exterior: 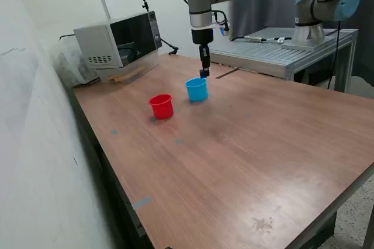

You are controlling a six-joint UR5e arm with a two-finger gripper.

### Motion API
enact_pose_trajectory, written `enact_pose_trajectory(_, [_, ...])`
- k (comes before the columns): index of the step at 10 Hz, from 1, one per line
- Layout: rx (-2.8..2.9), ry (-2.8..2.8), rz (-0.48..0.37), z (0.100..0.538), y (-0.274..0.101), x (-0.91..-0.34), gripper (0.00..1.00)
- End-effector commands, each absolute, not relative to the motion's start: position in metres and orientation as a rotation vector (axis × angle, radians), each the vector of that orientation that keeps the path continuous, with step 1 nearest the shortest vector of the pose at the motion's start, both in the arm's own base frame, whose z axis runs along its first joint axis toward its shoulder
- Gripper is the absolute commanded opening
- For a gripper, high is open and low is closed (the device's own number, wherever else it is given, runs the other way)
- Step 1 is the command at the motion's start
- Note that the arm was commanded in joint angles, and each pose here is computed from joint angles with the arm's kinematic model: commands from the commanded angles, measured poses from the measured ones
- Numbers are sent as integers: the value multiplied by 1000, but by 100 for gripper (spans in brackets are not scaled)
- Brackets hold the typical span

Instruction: Place red objects in the red bin, and blue objects in the blue bin.

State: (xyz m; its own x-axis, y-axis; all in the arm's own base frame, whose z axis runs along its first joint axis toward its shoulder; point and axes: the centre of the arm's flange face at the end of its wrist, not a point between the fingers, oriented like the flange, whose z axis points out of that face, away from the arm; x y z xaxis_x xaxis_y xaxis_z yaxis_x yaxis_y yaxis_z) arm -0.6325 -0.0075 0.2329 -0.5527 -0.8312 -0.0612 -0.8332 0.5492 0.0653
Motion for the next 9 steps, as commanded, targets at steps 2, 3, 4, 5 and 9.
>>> enact_pose_trajectory(2, [-1430,2737,100,234,39,-596,0])
enact_pose_trajectory(3, [-1441,2728,96,232,38,-594,0])
enact_pose_trajectory(4, [-1456,2726,105,235,40,-596,0])
enact_pose_trajectory(5, [-1457,2733,115,237,41,-598,0])
enact_pose_trajectory(9, [-1449,2752,141,234,50,-604,0])
